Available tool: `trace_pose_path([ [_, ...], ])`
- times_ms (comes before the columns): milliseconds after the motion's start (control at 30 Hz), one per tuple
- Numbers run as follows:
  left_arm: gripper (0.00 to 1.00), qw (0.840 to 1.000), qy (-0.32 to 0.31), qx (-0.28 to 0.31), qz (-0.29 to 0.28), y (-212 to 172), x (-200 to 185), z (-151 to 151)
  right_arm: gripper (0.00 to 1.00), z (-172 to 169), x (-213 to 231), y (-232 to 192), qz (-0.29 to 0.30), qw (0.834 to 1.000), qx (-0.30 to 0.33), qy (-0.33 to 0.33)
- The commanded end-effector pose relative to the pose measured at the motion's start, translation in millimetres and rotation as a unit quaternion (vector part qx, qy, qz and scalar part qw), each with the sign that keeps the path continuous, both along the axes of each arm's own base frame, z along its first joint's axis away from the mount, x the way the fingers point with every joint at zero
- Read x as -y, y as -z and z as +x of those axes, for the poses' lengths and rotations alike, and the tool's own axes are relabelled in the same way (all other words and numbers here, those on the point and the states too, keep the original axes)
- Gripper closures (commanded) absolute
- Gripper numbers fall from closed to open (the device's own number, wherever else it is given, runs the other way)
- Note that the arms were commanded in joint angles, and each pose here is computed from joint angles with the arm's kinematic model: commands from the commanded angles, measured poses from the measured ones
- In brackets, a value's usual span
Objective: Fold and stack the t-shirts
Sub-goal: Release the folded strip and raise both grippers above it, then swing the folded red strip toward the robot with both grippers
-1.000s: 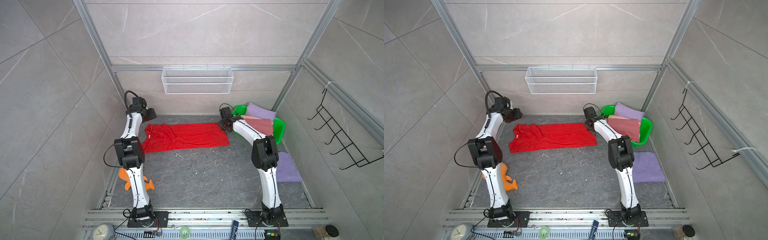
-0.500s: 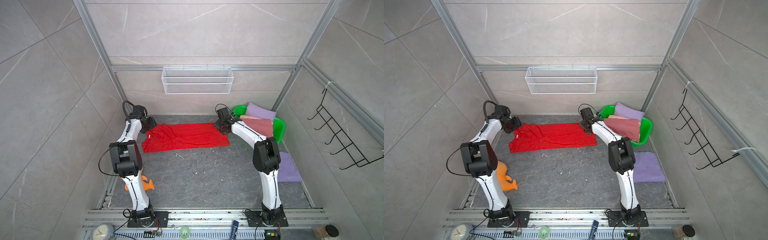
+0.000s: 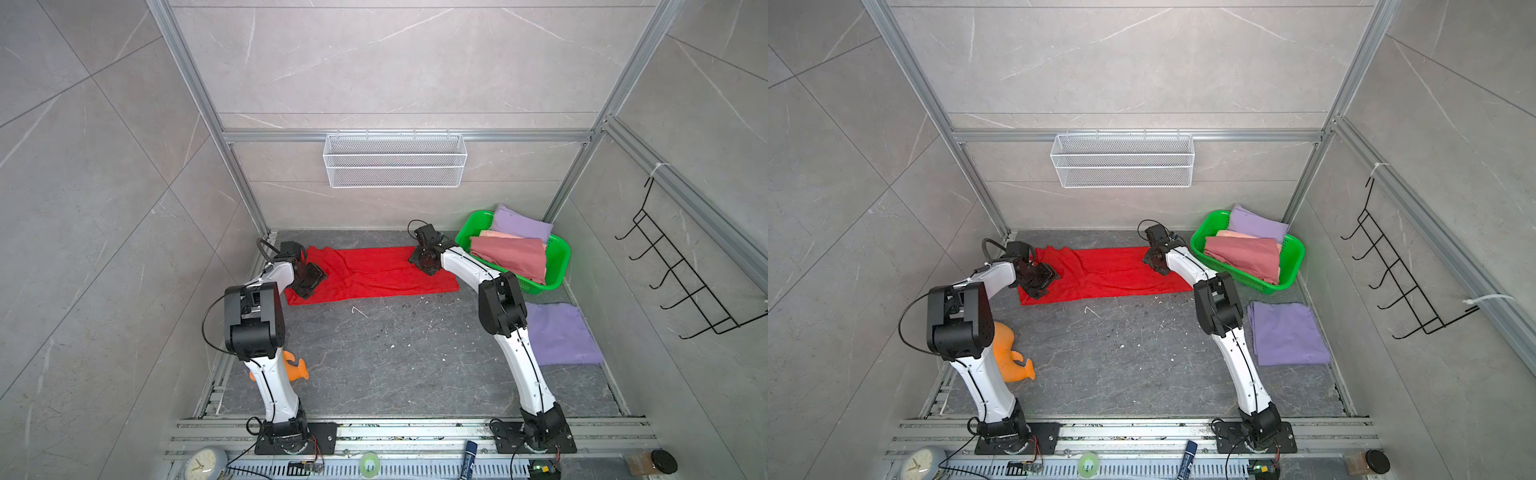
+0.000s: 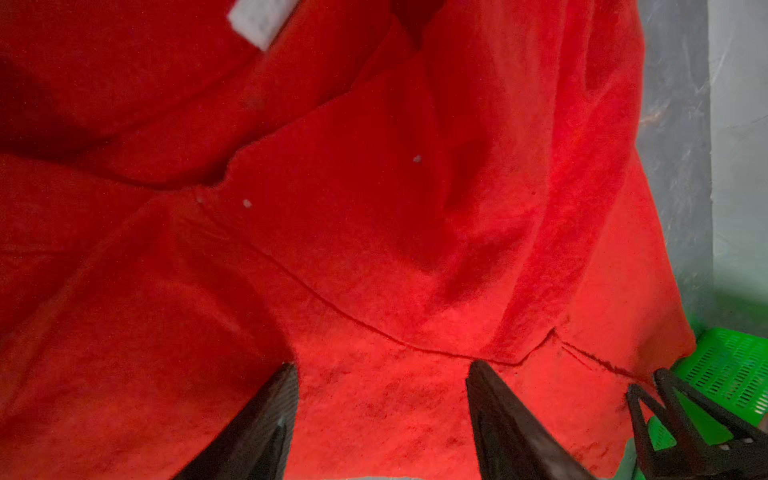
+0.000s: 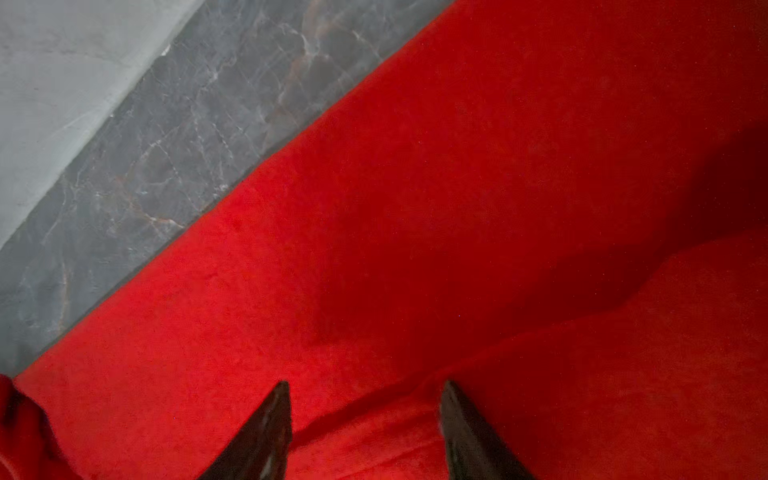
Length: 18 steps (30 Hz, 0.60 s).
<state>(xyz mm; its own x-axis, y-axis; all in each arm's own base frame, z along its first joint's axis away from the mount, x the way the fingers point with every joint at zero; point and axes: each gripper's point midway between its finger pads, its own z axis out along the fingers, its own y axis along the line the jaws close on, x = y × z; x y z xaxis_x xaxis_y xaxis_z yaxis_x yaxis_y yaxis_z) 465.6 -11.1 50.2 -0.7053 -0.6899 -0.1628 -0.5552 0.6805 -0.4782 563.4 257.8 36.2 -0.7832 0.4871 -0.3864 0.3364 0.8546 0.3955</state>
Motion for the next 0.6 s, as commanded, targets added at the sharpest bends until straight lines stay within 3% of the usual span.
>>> trace_pose_path([
  [0,0.33,1.000,-0.023,0.001,-0.002,5,-5,12,0.41,-32,15,24,-0.048,0.997,-0.062,-0.006],
  [267,0.33,0.999,-0.002,-0.033,0.015,38,-9,29,0.43,-115,20,45,-0.057,0.989,-0.125,-0.048],
  [433,0.33,0.998,0.055,0.014,-0.018,29,12,80,0.44,-196,-18,49,-0.054,0.967,-0.178,-0.172],
  [567,0.33,0.990,0.127,0.058,0.006,18,42,114,0.44,-258,-72,40,-0.022,0.931,-0.197,-0.306],
])
